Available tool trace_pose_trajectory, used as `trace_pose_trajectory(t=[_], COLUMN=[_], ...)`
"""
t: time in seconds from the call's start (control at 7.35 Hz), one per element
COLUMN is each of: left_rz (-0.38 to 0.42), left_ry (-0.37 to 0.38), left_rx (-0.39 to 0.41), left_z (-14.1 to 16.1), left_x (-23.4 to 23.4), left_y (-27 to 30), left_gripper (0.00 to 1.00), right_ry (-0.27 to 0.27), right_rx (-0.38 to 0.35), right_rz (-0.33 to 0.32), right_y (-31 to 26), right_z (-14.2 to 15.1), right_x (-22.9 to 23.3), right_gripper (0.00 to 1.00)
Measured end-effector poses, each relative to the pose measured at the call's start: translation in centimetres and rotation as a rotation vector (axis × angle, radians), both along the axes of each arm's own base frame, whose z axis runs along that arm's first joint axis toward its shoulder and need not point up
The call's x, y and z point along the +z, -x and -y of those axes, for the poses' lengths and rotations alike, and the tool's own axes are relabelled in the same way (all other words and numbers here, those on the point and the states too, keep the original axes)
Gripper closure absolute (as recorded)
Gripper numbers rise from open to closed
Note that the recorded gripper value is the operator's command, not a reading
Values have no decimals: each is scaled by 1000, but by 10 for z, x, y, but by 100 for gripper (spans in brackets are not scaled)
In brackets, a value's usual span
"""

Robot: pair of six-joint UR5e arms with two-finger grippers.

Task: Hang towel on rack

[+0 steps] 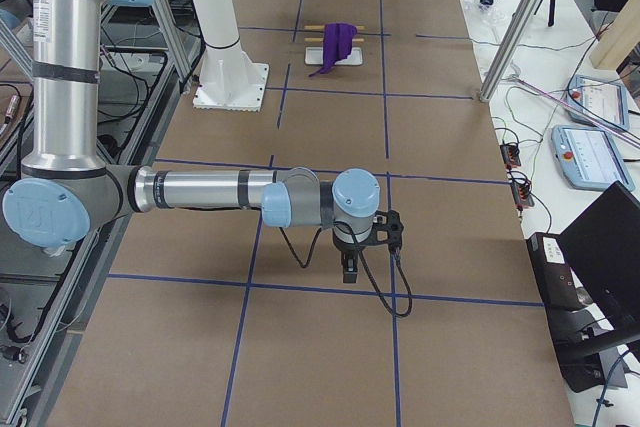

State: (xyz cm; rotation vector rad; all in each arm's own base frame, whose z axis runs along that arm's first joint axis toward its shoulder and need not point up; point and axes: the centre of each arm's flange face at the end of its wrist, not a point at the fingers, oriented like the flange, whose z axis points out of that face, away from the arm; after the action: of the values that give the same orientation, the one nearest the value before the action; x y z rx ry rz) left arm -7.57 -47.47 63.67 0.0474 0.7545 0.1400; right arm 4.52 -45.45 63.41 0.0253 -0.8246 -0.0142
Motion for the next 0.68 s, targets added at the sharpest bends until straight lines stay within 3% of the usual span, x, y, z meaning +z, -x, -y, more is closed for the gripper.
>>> trace_pose_trajectory(t=[0.27, 0.68], left_rz=[-8, -10], left_ry=[2, -1], left_rx=[-3, -6], left_z=[-1, 0], left_x=[0, -3], left_y=[1, 1], left_gripper=[0, 0], right_ry=[33, 32], right_rx=[10, 31], right_rz=[3, 25], right_y=[-5, -10], right_z=[-2, 0], right_x=[18, 9], right_gripper=[0, 0])
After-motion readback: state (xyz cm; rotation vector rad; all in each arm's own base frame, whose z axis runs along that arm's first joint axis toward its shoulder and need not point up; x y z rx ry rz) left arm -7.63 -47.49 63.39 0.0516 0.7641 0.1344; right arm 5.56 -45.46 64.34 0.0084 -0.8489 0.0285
